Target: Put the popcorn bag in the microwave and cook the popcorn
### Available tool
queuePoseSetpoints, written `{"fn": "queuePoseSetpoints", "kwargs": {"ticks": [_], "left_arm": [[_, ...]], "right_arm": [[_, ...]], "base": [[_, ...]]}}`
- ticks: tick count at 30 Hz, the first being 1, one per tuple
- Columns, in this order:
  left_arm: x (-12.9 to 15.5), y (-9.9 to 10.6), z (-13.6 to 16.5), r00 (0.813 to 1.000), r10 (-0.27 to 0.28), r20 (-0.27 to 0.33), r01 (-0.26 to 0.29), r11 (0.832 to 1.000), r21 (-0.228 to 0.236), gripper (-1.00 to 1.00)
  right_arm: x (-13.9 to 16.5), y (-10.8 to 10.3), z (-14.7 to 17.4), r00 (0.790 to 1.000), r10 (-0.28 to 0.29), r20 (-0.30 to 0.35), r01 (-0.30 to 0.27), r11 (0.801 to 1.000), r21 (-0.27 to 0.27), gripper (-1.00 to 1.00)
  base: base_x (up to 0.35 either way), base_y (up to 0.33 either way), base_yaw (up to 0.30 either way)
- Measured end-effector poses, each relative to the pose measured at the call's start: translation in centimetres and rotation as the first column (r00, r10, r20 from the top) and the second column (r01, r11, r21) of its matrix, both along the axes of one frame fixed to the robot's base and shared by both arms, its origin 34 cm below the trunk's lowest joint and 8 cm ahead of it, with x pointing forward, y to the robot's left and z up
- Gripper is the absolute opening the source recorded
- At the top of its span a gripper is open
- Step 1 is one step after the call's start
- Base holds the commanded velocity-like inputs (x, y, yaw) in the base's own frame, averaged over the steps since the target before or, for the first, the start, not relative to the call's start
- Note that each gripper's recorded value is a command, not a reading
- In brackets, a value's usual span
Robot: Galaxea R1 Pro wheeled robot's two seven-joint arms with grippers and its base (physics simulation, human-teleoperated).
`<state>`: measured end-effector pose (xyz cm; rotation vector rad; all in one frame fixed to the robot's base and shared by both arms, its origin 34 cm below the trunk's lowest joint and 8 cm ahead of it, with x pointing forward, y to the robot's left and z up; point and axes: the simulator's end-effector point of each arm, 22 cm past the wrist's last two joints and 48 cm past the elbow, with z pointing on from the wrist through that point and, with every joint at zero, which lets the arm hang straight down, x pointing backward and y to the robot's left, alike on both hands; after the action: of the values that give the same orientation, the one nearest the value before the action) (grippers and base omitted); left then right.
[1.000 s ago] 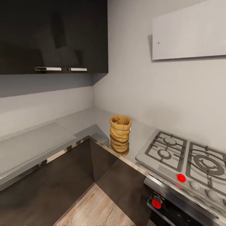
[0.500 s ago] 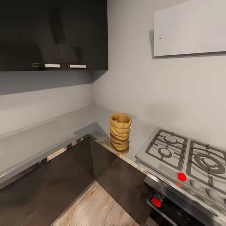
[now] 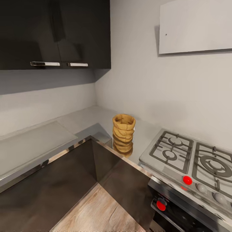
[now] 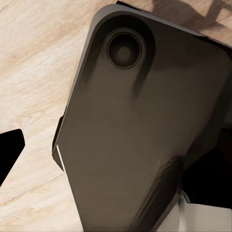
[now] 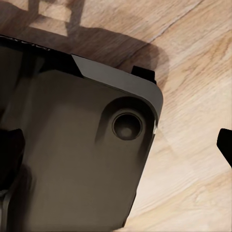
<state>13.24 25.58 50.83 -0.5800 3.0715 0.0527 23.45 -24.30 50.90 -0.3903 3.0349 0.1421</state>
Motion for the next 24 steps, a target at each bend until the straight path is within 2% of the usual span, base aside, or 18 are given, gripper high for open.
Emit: {"fn": "queuePoseSetpoints", "kwargs": {"ticks": [16,20,24], "left_arm": [[-1.00,-0.01,0.03,1.000,0.000,-0.027,0.000,1.000,-0.001,1.00],[-1.05,-0.01,0.03,1.000,0.000,-0.028,0.000,1.000,-0.001,1.00],[-1.05,-0.01,0.03,1.000,0.000,-0.028,0.000,1.000,-0.001,1.00]], "right_arm": [[-0.93,-0.17,-0.23,1.000,-0.006,-0.024,0.006,1.000,-0.003,1.00],[-0.91,-0.57,-0.24,1.000,-0.006,-0.022,0.005,1.000,-0.007,1.00],[-0.45,-0.11,-0.20,1.000,0.003,0.000,-0.003,1.000,0.002,1.00]], "base": [[0.000,0.000,0.000],[0.000,0.000,0.000],[0.000,0.000,0.000]]}}
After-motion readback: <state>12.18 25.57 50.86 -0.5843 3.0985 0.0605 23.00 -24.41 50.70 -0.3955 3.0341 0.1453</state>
